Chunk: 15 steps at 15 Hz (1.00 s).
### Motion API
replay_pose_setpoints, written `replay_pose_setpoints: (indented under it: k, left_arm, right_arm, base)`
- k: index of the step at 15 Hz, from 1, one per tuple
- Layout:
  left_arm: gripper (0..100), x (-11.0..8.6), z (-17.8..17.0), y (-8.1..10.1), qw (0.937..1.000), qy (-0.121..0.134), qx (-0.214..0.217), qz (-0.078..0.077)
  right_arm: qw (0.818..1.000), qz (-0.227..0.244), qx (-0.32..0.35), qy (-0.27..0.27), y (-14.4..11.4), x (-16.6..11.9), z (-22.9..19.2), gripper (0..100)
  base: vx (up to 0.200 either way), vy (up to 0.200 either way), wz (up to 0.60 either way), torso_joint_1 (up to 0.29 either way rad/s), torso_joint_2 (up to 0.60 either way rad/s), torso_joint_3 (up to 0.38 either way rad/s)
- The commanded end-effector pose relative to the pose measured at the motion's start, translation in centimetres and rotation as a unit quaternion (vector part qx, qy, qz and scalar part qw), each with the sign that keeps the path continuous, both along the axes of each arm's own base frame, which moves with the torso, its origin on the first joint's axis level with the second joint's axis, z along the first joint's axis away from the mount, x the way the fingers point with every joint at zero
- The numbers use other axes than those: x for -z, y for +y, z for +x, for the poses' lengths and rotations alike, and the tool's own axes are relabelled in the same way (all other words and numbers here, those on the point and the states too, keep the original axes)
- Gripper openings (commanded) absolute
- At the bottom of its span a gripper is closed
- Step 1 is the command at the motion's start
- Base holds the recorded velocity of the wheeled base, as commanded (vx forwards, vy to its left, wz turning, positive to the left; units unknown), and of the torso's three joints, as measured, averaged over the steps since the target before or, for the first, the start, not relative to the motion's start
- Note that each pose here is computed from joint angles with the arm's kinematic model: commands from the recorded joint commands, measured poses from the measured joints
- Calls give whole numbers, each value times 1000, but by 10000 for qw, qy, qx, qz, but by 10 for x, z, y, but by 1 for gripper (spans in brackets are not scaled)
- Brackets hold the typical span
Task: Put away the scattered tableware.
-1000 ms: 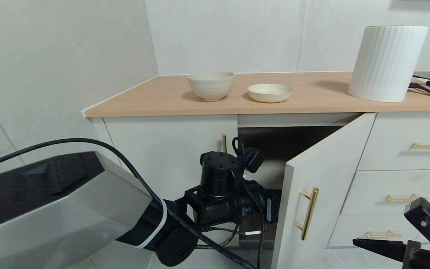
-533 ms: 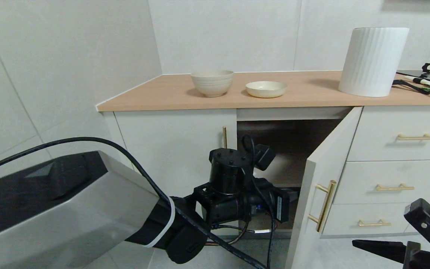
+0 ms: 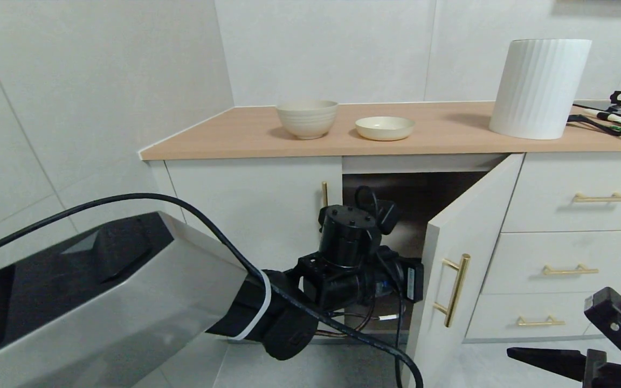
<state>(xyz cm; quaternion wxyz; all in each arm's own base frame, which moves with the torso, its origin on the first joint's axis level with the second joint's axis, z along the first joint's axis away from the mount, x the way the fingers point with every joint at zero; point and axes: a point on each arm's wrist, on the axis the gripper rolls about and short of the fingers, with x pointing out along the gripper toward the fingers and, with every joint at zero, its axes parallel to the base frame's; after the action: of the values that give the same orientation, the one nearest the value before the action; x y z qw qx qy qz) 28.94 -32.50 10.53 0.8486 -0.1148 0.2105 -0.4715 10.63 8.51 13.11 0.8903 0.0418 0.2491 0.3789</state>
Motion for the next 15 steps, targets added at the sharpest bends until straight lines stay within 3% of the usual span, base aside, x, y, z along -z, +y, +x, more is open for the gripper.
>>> replay_pose_setpoints:
  k: [1,4,5,7,8,12,15]
  left_arm:
    - [0,-6,-11,-12,9998,-79,144,-78]
    - [0,-36,-66,-29,9958,-216,839,-293]
    - [0,-47,-90,-27,9912,-219,1255,-368]
    - [0,-50,-91,-23,9911,-268,1247,-373]
    - [0,-51,-73,-9,9946,-265,933,-361]
    - [0,-57,-43,31,9988,-231,290,-330]
    - [0,-73,-45,90,9980,-306,-470,-304]
  right_arm:
    - [9997,55,-216,-66,0,-3,-8,100]
    - [9917,314,-1237,-174,-7,-23,-45,100]
    - [9858,420,-1623,-63,-16,-30,-56,100]
    - [9843,485,-1696,-2,-22,-38,-58,100]
    - [9849,506,-1652,-36,-22,-40,-58,100]
    - [9856,506,-1610,-57,-22,-42,-57,100]
    - [9870,439,-1545,27,-16,-45,-50,100]
  base:
    - [0,0,0,0,0,0]
    - [0,0,0,0,0,0]
    - [0,0,0,0,0,0]
    - [0,0,0,0,0,0]
    - [0,0,0,0,0,0]
    - [0,0,0,0,0,0]
    - [0,0,0,0,0,0]
